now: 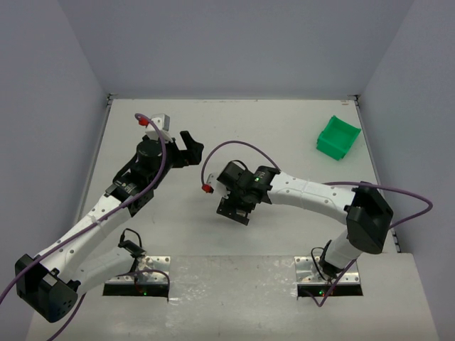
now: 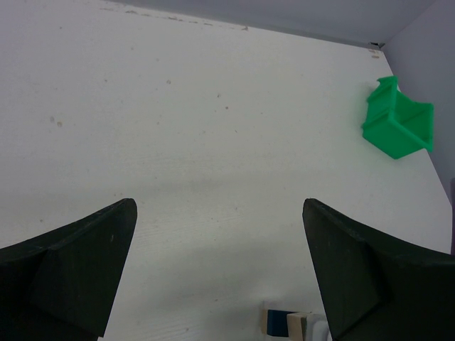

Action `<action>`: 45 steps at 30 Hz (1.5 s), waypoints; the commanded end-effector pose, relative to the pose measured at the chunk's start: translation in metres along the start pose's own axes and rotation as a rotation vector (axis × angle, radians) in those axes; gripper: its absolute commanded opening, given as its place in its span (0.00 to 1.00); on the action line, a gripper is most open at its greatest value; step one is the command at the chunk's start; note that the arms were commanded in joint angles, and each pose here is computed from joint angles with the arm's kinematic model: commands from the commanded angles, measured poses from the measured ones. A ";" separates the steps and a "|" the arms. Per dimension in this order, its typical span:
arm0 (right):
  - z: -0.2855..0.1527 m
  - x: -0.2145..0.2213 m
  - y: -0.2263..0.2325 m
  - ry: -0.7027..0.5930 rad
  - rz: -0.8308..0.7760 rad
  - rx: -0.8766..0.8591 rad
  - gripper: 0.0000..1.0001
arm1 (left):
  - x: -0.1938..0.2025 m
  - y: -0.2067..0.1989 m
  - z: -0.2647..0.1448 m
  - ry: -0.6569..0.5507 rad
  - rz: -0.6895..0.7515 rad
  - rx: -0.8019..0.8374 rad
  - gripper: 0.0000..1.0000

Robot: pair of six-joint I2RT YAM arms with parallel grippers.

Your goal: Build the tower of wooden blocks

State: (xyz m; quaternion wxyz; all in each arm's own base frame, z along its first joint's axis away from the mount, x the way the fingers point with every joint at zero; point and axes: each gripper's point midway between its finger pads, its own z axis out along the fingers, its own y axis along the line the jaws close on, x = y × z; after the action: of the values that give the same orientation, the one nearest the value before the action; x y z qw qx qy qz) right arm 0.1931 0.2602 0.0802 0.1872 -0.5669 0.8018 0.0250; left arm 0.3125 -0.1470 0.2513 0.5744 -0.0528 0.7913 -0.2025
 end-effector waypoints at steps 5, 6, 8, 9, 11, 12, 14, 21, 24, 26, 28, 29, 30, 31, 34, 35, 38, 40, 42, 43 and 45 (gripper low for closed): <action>0.007 -0.016 -0.005 -0.067 -0.013 -0.054 0.82 | -0.017 -0.004 -0.001 -0.062 -0.001 0.025 1.00; 0.009 -0.015 -0.004 -0.065 -0.017 -0.061 0.81 | -0.017 -0.004 -0.001 -0.063 0.000 0.025 1.00; 0.012 -0.012 -0.002 -0.063 -0.024 -0.073 0.78 | -0.017 -0.004 -0.001 -0.062 0.000 0.025 1.00; 0.012 -0.013 -0.001 -0.065 -0.024 -0.075 0.77 | -0.016 -0.003 0.000 -0.061 0.000 0.024 1.00; 0.013 -0.013 0.001 -0.065 -0.025 -0.086 0.72 | -0.015 -0.004 0.000 -0.058 0.000 0.026 1.00; 0.014 -0.013 0.002 -0.066 -0.026 -0.091 0.70 | -0.016 -0.004 0.000 -0.058 0.000 0.026 1.00; 0.016 -0.011 0.003 -0.059 -0.024 -0.096 0.67 | -0.016 -0.004 0.000 -0.058 0.000 0.026 1.00; 0.021 -0.005 0.007 -0.038 -0.024 -0.114 0.64 | -0.015 -0.004 0.000 -0.058 -0.001 0.028 1.00; 0.026 -0.001 0.007 -0.018 -0.025 -0.113 0.64 | -0.015 -0.003 0.000 -0.057 0.001 0.025 1.00; 0.029 0.000 0.007 -0.014 -0.025 -0.110 0.64 | -0.015 -0.003 0.001 -0.056 0.000 0.024 1.00; 0.031 -0.001 0.007 -0.018 -0.025 -0.109 0.64 | -0.014 -0.003 0.002 -0.053 0.002 0.020 1.00; 0.031 -0.001 0.007 -0.018 -0.026 -0.109 0.64 | -0.014 -0.003 0.002 -0.052 0.001 0.020 1.00; 0.032 -0.002 0.006 -0.019 -0.026 -0.107 0.63 | -0.013 -0.003 0.003 -0.049 0.001 0.018 1.00; 0.032 -0.001 0.006 -0.017 -0.026 -0.107 0.63 | -0.013 -0.003 0.003 -0.049 0.003 0.018 1.00; 0.035 0.002 0.005 -0.005 -0.024 -0.095 0.57 | -0.013 -0.002 0.002 -0.050 0.001 0.017 1.00; 0.036 0.002 0.005 -0.006 -0.024 -0.093 0.55 | -0.013 -0.003 0.002 -0.050 0.002 0.018 1.00; 0.037 0.002 0.004 -0.006 -0.024 -0.088 0.51 | -0.013 -0.003 0.003 -0.049 0.002 0.019 1.00; 0.037 0.003 0.003 -0.004 -0.024 -0.084 0.48 | -0.013 -0.003 0.003 -0.049 0.003 0.018 1.00; 0.036 0.002 0.003 -0.008 -0.022 -0.083 0.46 | -0.013 -0.002 0.003 -0.049 0.002 0.017 1.00; 0.036 0.002 0.003 -0.010 -0.022 -0.084 0.44 | -0.012 -0.003 0.003 -0.046 0.003 0.021 1.00; 0.036 0.002 0.003 -0.007 -0.022 -0.080 0.41 | -0.013 -0.003 0.003 -0.048 0.001 0.021 1.00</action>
State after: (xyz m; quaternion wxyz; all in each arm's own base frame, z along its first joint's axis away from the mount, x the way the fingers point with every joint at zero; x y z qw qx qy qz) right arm 0.1924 0.2624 0.0413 0.1459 -0.5847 0.7960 0.0557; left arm 0.3131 -0.1472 0.2506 0.5748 -0.0516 0.7914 -0.2017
